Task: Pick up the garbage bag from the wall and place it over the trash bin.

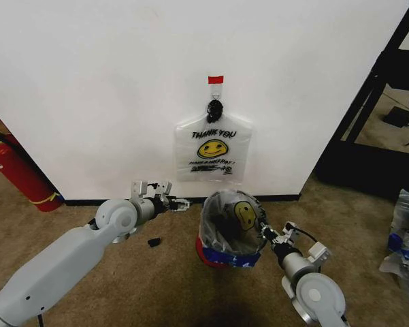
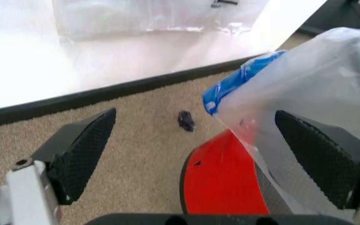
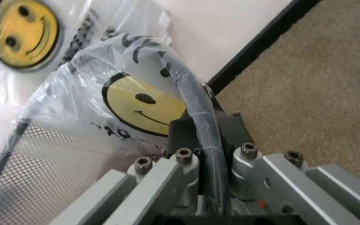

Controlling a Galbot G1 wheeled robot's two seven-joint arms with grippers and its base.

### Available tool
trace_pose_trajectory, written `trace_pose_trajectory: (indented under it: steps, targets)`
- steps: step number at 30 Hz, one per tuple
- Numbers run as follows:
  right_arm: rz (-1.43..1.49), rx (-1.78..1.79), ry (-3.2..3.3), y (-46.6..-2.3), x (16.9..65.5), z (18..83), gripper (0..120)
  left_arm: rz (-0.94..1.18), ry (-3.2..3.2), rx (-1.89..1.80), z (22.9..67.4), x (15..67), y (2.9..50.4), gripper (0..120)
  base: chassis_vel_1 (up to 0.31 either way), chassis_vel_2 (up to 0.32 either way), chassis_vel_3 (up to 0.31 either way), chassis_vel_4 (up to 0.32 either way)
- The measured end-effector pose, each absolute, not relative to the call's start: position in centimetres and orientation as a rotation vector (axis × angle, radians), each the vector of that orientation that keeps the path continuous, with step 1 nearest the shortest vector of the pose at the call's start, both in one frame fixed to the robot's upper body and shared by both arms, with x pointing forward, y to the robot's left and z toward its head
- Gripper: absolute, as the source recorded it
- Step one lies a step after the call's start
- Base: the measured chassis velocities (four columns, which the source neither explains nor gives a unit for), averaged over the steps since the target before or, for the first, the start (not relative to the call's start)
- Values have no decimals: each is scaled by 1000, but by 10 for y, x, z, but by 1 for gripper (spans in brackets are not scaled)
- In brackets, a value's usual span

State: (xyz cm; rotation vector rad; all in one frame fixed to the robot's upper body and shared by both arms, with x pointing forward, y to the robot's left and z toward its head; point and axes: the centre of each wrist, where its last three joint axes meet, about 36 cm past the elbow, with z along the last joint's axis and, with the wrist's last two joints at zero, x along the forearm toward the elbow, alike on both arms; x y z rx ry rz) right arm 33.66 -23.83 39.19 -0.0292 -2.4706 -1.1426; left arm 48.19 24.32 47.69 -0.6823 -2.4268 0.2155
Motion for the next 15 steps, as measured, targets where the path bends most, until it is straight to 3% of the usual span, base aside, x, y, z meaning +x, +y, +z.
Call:
trace_pose_trajectory:
  steps: [7, 15]
  targets:
    - [-1195, -121, -2457, -240, 339, 393, 0, 337, -2471, -640, 467, 446, 242, 100, 0, 0, 0, 0]
    - [-1239, -204, -2437, -245, 345, 392, 0, 665, -2430, -533, 451, 385, 245, 100, 0, 0, 0, 0]
